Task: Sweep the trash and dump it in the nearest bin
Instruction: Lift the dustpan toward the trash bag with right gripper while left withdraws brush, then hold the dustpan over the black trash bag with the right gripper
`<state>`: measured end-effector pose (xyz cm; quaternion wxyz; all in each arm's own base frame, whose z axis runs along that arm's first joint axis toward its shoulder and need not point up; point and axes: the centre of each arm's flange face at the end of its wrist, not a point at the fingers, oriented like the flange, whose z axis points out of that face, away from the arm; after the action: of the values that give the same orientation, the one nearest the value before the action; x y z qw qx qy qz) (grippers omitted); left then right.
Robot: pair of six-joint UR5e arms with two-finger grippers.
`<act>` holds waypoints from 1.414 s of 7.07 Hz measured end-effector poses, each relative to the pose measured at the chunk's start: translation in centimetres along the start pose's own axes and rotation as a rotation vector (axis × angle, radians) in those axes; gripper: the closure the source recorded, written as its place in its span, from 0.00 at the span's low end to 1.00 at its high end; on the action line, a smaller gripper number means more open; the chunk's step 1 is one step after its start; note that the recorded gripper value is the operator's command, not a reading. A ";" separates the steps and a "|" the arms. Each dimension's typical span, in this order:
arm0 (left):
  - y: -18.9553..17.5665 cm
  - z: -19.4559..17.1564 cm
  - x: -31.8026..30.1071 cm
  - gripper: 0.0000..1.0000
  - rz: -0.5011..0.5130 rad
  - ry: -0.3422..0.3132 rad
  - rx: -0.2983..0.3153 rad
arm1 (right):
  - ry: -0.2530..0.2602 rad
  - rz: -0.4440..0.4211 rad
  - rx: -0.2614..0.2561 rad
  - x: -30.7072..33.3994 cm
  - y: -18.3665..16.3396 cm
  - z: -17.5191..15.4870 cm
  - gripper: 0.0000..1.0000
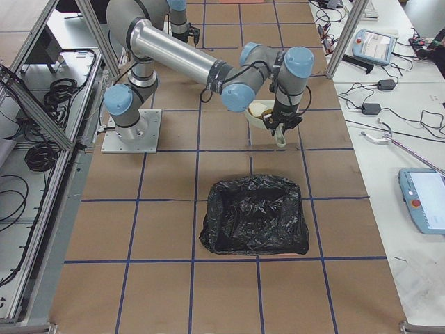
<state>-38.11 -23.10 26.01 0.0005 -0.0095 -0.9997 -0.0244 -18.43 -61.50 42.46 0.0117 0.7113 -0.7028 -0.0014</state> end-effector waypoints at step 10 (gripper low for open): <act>3.2 1.6 -1.1 1.00 -0.049 0.099 -0.041 | 0.056 -0.004 -0.021 -7.1 20.6 -3.8 1.00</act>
<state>-36.92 -19.82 24.60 0.0491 0.0161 -0.9976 -0.0452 -39.07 -54.63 46.51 0.0387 0.7124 -0.7006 0.0111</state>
